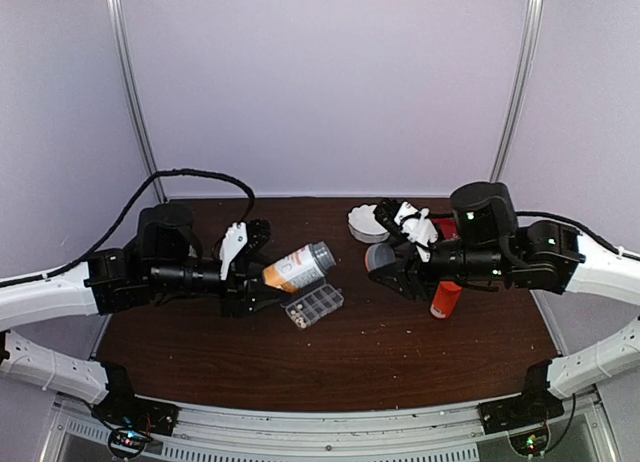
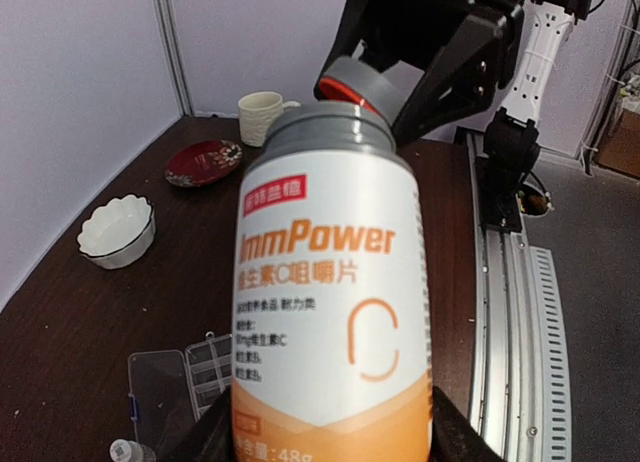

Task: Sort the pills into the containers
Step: Place the lid of the pill bottle at the center of the board.

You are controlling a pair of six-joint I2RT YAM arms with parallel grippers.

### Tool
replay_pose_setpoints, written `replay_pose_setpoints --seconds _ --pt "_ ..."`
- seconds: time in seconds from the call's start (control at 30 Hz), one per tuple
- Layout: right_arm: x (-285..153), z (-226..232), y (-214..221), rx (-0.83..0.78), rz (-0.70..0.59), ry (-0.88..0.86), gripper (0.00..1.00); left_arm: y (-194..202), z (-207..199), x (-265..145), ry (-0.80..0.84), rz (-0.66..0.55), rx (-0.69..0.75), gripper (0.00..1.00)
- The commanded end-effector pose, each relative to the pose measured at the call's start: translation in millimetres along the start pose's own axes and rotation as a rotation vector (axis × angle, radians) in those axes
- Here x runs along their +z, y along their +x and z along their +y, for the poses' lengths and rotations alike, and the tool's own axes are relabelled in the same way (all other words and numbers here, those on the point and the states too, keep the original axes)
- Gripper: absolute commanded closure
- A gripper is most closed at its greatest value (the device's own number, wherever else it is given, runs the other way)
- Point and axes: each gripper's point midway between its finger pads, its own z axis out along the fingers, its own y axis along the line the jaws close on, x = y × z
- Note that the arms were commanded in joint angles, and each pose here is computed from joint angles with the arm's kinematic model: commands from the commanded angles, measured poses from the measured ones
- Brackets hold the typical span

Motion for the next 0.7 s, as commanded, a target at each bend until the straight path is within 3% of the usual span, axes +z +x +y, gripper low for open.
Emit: replay_pose_setpoints --seconds 0.0,0.23,0.5,0.67 --pt "20 -18 54 0.249 0.246 0.116 0.80 -42 25 -21 -0.167 -0.194 0.000 1.00" --pt "51 -16 118 0.430 0.420 0.106 0.75 -33 46 -37 -0.315 -0.222 -0.092 1.00" --pt "82 -28 186 0.399 0.692 0.171 0.72 -16 71 -47 -0.468 -0.226 -0.242 1.00" --pt "95 -32 216 0.393 0.783 0.177 0.67 -11 69 -47 -0.464 -0.226 -0.241 1.00"
